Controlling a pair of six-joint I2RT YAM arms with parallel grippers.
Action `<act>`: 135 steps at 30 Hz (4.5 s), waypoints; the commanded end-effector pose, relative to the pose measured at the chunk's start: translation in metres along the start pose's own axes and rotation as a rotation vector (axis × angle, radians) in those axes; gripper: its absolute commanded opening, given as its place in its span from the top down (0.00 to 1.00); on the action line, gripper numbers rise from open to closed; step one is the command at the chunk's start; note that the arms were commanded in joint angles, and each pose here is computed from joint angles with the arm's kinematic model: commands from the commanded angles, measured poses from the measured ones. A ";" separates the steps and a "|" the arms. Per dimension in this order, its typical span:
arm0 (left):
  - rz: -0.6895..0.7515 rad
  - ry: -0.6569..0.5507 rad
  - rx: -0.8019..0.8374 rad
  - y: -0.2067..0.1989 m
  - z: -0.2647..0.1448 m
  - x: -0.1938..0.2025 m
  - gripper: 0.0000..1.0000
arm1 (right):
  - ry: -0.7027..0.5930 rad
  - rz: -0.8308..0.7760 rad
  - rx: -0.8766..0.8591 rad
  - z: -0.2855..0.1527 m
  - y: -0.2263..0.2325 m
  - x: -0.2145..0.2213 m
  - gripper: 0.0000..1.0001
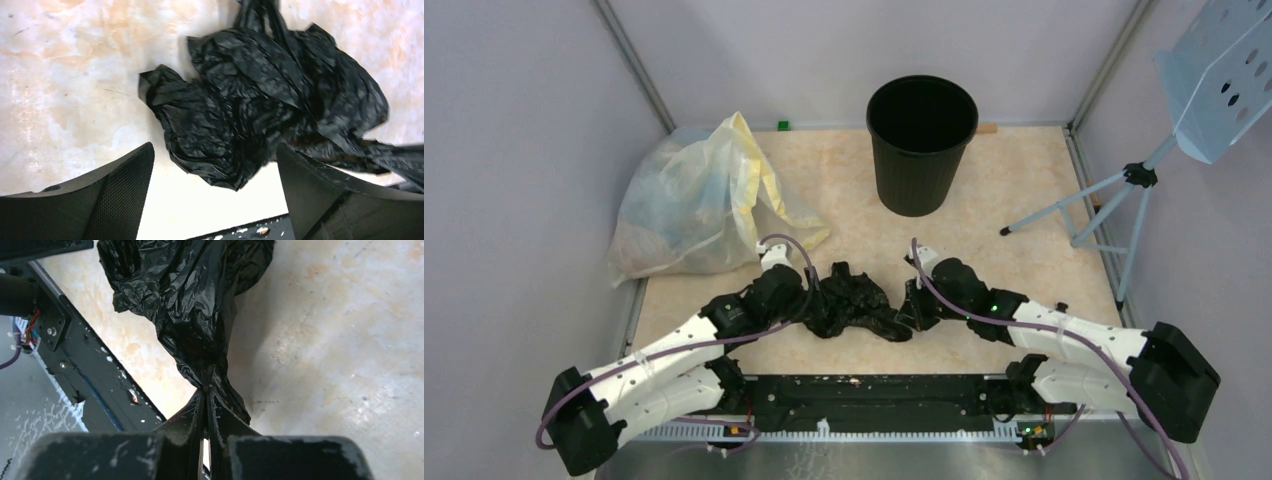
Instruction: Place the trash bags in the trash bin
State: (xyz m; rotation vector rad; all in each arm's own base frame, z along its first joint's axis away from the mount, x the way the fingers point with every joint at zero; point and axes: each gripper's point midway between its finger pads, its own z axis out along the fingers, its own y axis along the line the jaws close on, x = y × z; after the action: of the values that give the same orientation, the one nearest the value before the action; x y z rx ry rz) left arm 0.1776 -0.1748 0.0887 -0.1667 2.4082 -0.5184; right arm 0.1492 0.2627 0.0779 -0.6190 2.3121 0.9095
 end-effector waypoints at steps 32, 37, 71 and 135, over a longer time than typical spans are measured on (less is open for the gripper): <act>-0.482 -0.370 -0.240 0.121 0.013 -0.051 0.98 | -0.808 0.646 0.807 -0.234 -0.114 -0.049 1.00; -0.375 -0.473 -0.064 0.087 0.004 -0.091 0.94 | -0.762 0.419 0.692 -0.224 -0.091 -0.076 1.00; 0.317 -0.171 0.260 -0.090 0.019 -0.086 0.47 | -0.389 0.131 0.420 -0.111 -0.044 -0.071 1.00; 0.320 -0.219 0.797 -0.169 -0.104 -0.148 1.00 | -0.440 -0.316 -0.187 -0.102 0.104 -0.170 0.37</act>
State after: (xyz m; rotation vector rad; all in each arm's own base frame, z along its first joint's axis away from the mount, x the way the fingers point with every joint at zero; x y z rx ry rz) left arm 0.2316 -0.2415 0.2918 0.4076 1.9037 -1.0932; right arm 0.1764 0.2588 0.2376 -0.6623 1.9151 0.8461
